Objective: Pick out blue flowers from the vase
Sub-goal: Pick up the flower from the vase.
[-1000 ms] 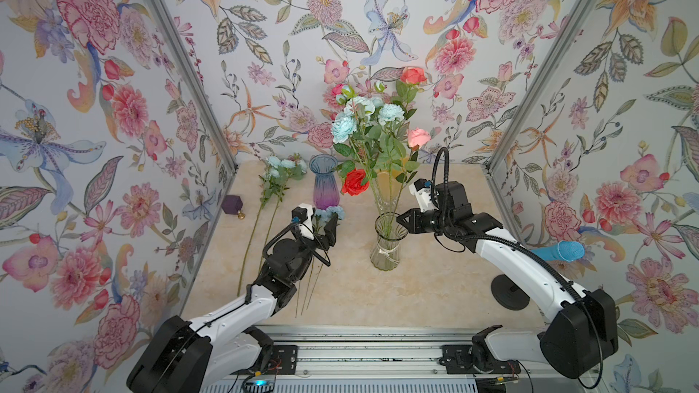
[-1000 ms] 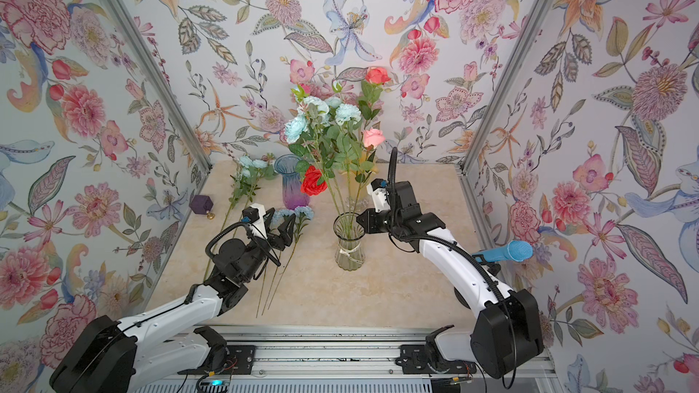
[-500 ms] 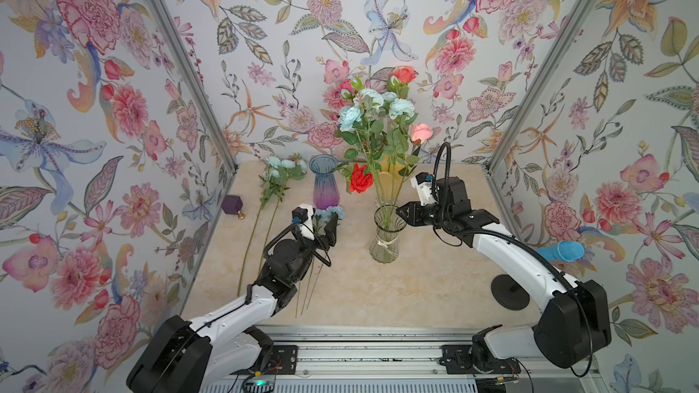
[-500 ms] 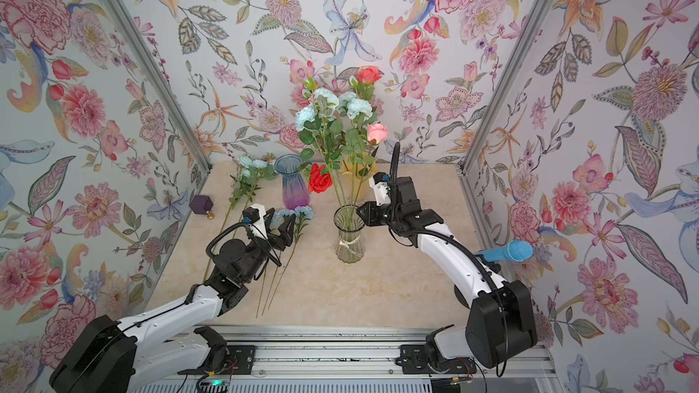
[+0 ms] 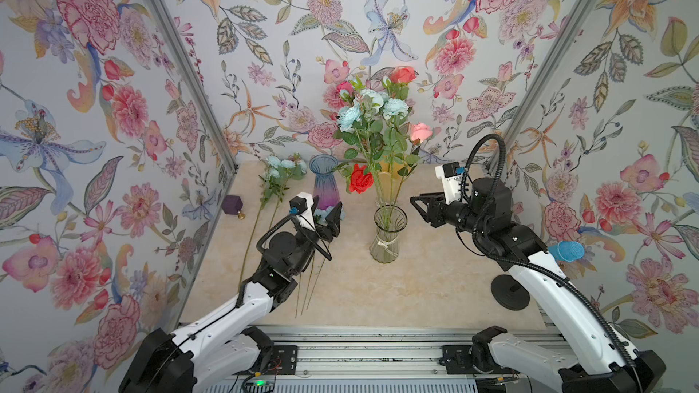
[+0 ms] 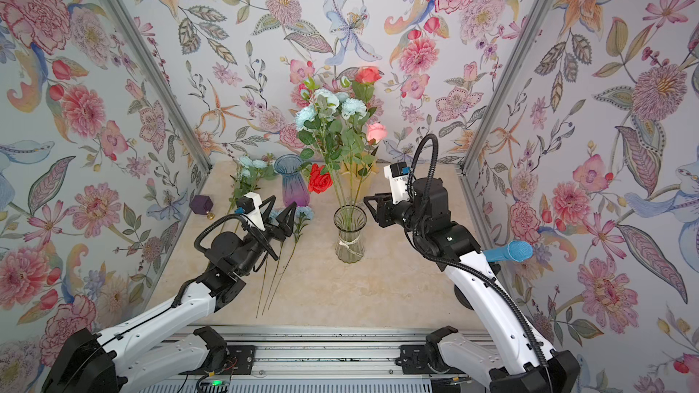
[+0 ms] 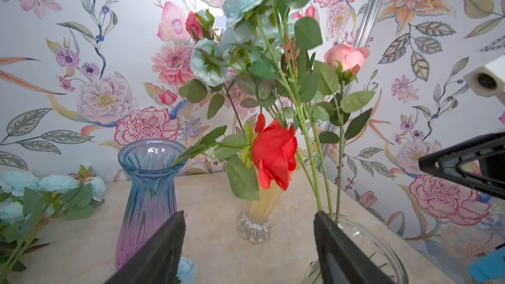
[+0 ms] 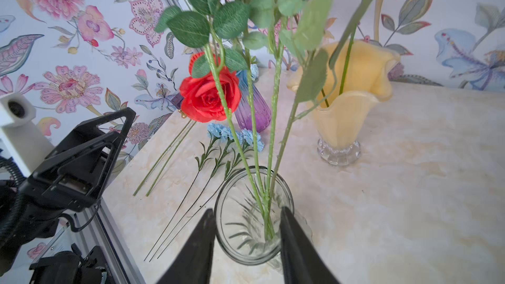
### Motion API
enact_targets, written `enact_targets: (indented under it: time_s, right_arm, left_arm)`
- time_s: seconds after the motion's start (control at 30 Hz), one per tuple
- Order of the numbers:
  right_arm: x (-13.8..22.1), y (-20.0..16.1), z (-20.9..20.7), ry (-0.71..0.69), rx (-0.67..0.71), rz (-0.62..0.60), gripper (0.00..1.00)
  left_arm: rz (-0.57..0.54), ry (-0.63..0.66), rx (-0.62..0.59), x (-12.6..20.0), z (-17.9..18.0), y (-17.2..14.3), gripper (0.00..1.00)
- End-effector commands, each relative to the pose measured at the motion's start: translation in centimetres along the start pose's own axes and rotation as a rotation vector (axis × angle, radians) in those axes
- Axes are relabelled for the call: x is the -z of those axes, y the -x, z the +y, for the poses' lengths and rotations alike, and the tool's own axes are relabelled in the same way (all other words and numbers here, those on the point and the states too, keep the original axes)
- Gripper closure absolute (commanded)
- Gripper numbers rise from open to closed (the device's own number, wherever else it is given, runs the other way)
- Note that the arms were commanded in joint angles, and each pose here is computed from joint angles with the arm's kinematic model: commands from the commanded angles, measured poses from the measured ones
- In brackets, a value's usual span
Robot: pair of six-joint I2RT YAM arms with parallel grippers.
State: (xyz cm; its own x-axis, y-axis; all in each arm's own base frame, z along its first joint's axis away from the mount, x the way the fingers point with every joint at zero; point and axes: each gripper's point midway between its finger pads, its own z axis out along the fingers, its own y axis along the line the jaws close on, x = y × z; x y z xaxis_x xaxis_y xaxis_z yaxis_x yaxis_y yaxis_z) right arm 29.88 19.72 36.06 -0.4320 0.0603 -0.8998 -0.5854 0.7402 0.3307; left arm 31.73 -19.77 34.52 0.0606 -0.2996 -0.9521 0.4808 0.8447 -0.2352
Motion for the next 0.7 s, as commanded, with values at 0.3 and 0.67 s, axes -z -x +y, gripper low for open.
enact_targets:
  time_s: [0.3, 0.67]
  right_arm:
    - [0.2, 10.0, 2.9, 0.037, 0.161, -0.164, 0.68]
    - [-0.9, 3.6, -1.5, 0.006, 0.075, -0.193, 0.61]
  left_arm:
    - [0.042, -0.216, 0.011, -10.5, -6.8, 14.6, 0.27]
    - [0.275, -0.306, 0.087, -11.3, -7.2, 3.4, 0.35]
